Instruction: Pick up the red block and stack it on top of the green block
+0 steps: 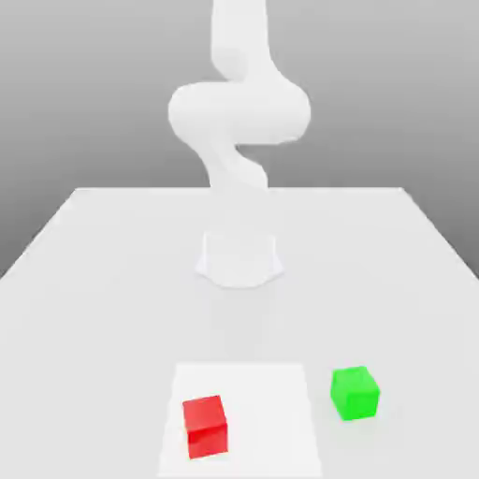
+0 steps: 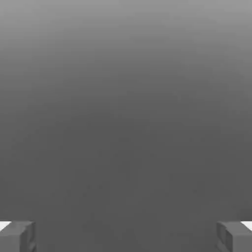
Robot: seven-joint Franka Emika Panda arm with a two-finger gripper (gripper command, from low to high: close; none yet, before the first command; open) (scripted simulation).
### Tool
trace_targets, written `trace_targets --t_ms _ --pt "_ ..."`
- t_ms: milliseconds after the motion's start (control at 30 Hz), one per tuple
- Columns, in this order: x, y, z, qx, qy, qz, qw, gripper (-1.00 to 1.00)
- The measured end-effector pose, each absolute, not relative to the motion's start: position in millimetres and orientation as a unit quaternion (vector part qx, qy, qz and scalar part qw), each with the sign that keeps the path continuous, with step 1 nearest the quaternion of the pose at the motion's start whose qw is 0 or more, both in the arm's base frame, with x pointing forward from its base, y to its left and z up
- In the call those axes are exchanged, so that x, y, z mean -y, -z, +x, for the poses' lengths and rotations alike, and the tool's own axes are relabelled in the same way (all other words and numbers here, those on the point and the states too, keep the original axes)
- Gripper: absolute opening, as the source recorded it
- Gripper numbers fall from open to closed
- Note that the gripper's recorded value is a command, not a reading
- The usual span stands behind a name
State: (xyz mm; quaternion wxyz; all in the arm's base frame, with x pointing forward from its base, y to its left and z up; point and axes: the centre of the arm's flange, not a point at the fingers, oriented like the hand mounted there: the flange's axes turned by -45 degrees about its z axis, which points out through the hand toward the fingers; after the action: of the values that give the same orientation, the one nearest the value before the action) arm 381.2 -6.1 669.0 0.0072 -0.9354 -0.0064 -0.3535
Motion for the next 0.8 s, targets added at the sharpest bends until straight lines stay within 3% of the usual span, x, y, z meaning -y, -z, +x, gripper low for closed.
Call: trace_targets --t_ms 200,233,400,800 --pt "17 -555 446 0.037 0.264 -0.964 0.014 0.00" --pt "17 -555 446 0.037 0.264 -0.964 0.014 0.00" --pt "24 -435 476 0.065 0.176 -0.982 0.016 0.00" --pt "44 -208 450 0.117 0.006 -0.993 0.000 0.00"
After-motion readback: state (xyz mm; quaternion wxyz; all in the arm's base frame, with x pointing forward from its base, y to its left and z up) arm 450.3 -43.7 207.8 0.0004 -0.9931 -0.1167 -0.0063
